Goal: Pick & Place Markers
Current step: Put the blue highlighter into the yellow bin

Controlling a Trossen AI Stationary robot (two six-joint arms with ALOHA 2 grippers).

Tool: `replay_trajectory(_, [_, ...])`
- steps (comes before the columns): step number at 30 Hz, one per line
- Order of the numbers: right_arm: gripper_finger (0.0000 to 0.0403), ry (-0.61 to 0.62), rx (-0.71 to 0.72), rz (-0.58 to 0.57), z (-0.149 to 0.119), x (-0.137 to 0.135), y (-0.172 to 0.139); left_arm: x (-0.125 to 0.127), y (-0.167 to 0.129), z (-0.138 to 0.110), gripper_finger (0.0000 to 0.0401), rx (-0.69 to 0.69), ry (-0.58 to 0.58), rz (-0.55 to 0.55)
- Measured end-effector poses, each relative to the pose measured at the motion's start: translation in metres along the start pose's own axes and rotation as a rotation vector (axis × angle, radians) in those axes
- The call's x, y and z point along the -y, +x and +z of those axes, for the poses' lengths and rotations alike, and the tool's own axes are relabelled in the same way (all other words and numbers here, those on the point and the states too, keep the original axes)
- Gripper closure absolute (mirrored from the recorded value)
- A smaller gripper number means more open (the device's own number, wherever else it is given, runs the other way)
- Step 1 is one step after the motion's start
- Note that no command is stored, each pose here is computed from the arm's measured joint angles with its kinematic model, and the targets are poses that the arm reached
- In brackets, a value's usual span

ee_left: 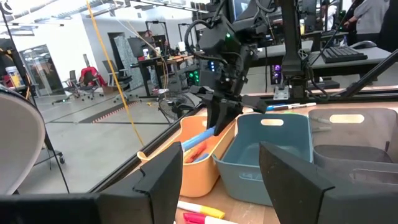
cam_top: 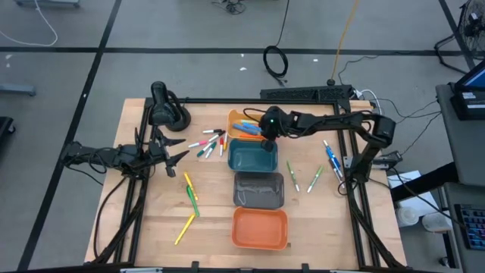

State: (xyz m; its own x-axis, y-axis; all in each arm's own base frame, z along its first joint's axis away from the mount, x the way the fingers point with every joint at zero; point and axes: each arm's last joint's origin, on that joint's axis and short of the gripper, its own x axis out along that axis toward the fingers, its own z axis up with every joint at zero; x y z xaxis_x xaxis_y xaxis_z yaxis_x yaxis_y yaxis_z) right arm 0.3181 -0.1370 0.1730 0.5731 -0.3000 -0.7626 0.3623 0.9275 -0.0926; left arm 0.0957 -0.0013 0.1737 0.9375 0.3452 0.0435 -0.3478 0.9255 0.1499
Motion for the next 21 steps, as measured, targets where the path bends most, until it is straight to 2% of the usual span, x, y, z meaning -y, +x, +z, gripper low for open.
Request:
replay_trajectory(5, [0.0349, 0.004, -0.022, -0.011, -0.001, 0.001, -0.006, 0.0, 0.0, 0.0, 0.0187, 0.0, 0.0, -0.001])
replay_trajectory(8, [0.0349, 0.01, -0.069, -0.075, -0.004, 0.003, -0.011, 0.0, 0.0, 0.0, 0.0187, 0.0, 0.0, 0.0])
replay_trajectory(11, [0.0345, 0.008, -0.087, -0.077, -0.006, 0.003, -0.011, 0.0, 0.0, 0.0, 0.0187, 0.0, 0.0, 0.0])
replay_trajectory(21, [0.0311, -0.004, -0.018, -0.066, 0.001, -0.003, -0.013, 0.0, 0.0, 0.0, 0.0187, 0.0, 0.0, 0.0])
